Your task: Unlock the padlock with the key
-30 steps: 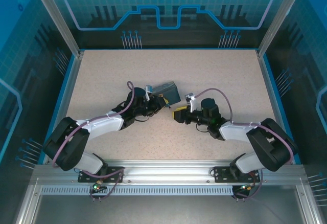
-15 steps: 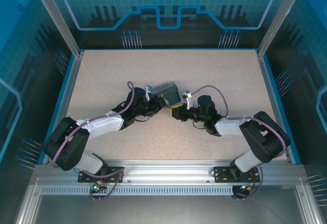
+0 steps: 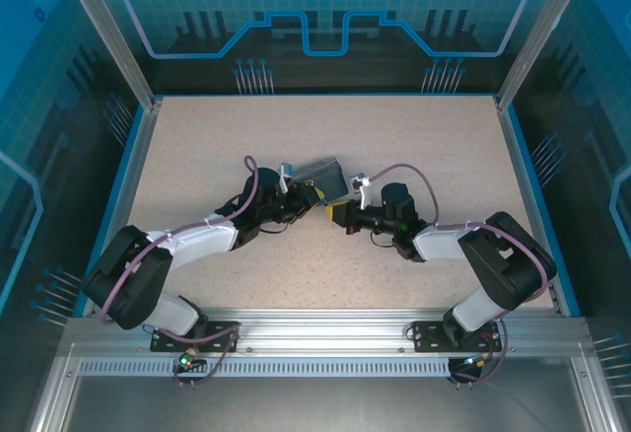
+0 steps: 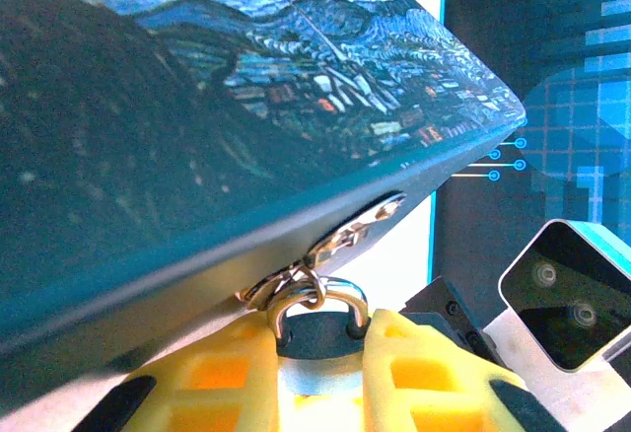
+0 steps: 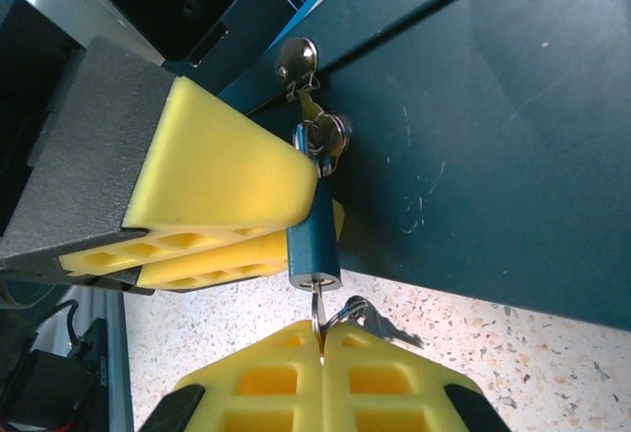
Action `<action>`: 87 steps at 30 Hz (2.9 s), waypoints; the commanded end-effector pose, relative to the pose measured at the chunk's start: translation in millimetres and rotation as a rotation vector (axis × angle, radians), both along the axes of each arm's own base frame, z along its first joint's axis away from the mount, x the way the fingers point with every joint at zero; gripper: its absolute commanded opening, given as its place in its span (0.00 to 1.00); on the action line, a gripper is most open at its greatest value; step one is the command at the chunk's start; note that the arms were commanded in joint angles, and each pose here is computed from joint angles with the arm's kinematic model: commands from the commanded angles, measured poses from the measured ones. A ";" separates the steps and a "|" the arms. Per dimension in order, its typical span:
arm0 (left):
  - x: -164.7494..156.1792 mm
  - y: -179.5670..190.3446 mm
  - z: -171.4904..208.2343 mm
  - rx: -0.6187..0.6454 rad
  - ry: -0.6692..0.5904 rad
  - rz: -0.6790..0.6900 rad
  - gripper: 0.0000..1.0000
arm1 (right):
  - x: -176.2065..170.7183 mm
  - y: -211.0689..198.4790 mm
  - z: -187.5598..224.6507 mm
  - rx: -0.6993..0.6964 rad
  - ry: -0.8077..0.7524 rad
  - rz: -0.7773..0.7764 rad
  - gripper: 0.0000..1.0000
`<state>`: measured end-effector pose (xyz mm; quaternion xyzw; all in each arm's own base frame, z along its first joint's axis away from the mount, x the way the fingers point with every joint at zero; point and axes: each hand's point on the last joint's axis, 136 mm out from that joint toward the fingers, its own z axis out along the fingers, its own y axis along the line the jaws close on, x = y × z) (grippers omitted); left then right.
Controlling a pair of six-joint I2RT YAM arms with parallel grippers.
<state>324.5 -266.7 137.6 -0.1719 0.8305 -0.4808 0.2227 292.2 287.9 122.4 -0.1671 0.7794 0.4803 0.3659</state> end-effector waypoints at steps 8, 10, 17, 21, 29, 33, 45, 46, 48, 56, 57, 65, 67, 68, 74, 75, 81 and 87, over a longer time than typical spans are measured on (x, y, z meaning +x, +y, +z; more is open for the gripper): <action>2.2 -8.9 13.6 -0.053 -0.032 -0.024 0.15 | -4.1 17.6 23.5 0.122 0.085 0.029 0.00; 3.2 -9.4 12.3 -0.052 -0.032 -0.023 0.20 | -6.0 20.0 19.8 0.111 0.097 0.026 0.00; 3.4 -7.8 5.0 -0.042 -0.018 -0.013 0.35 | -5.3 19.9 7.5 0.077 0.123 0.005 0.00; 3.6 -5.5 -2.9 -0.024 -0.008 -0.003 0.40 | -5.0 19.3 -2.3 0.053 0.159 -0.009 0.00; 3.5 -4.8 -20.2 -0.001 0.021 0.004 0.46 | -3.2 6.9 -31.4 0.013 0.251 -0.101 0.00; 3.6 -6.3 -31.6 0.002 0.041 0.006 0.48 | -4.5 8.4 -28.8 0.031 0.243 -0.092 0.00; 3.0 -17.6 -44.3 0.014 0.064 -0.011 0.48 | -6.7 7.3 -40.4 -0.011 0.297 -0.103 0.00; 3.1 -16.4 -46.0 0.017 0.068 -0.005 0.48 | -7.6 6.7 -44.3 -0.022 0.315 -0.108 0.00; 2.1 -14.9 -49.2 0.019 0.075 0.003 0.48 | -10.0 1.2 -56.5 -0.056 0.372 -0.135 0.00; -0.9 -17.6 -58.3 0.024 0.102 0.001 0.54 | -13.5 -13.3 -75.4 -0.049 0.449 -0.173 0.00; -2.1 -17.8 -60.6 0.027 0.107 0.003 0.54 | -13.3 -12.9 -75.4 -0.048 0.450 -0.171 0.00; -10.5 -10.8 -66.9 0.057 0.110 0.070 0.56 | -12.5 -17.1 -76.5 -0.043 0.466 -0.186 0.00; -13.4 -4.8 -66.7 0.075 0.108 0.093 0.56 | -12.5 -15.8 -75.7 -0.033 0.471 -0.182 0.00; -14.8 -1.7 -66.1 0.082 0.105 0.104 0.56 | -12.7 -15.4 -76.2 -0.030 0.475 -0.182 0.00; -20.3 10.0 -62.7 0.100 0.097 0.141 0.58 | -12.8 -12.5 -80.0 0.004 0.517 -0.185 0.00; -20.4 7.9 -62.2 0.089 0.097 0.137 0.57 | -13.2 -11.6 -81.1 0.010 0.527 -0.185 0.00; -17.2 0.7 -64.5 0.071 0.102 0.138 0.57 | -14.7 -10.8 -86.6 0.018 0.566 -0.192 0.00; -15.9 0.5 -70.8 0.079 0.102 0.143 0.58 | -16.5 -11.4 -89.5 0.007 0.575 -0.196 0.00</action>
